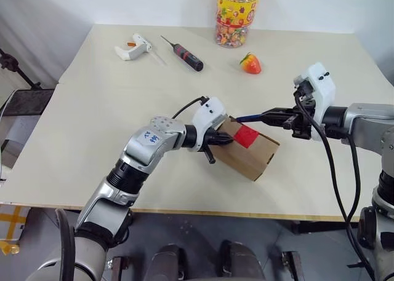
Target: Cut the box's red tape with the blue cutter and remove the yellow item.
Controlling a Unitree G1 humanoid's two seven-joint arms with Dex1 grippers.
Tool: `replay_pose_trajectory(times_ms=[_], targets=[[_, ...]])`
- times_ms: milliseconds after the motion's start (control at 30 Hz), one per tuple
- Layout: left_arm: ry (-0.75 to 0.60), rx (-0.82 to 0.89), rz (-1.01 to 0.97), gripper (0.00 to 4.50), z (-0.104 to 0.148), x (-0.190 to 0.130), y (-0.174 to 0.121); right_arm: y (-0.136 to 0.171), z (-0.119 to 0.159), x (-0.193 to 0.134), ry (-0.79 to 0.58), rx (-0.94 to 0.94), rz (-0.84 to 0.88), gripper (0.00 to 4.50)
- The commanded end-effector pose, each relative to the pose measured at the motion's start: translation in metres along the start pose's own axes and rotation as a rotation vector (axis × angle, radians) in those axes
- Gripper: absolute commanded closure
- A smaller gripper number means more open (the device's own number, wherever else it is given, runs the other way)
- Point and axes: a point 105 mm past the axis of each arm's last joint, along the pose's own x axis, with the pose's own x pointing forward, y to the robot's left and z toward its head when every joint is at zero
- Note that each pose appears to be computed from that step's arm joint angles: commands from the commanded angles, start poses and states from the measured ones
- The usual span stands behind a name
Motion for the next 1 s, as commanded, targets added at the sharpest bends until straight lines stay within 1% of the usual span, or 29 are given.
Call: replay_pose_trajectory(times_ms=[33,133,200,333,567,900,1000], targets=[[0.022,-0.007,0.005,4.49,-0.005,-0.002,0.002,-0.002,0.018,-0.007,-0.068,-0.026,-0.019,4.33],[0.023,-0.007,0.008,4.49,-0.005,-0.002,0.003,-0.002,0.027,-0.009,-0.104,-0.021,-0.015,4.33],[0.025,-0.007,0.005,4.49,-0.005,-0.002,0.002,-0.004,0.028,-0.010,-0.108,-0.017,-0.019,4.33],[0.027,-0.008,0.003,4.49,-0.005,-0.002,0.003,-0.007,0.013,-0.006,-0.046,-0.013,-0.026,4.33],[0.026,-0.009,-0.002,4.49,-0.005,-0.002,0.003,-0.008,-0.003,-0.004,0.010,-0.009,-0.028,4.33],[0.031,-0.012,0.000,4.49,-0.005,-0.001,0.004,-0.012,-0.009,-0.007,0.045,-0.029,-0.040,4.33],[0.056,-0.016,0.017,4.49,-0.008,0.000,0.006,-0.012,-0.006,-0.012,0.067,-0.056,-0.036,4.33]])
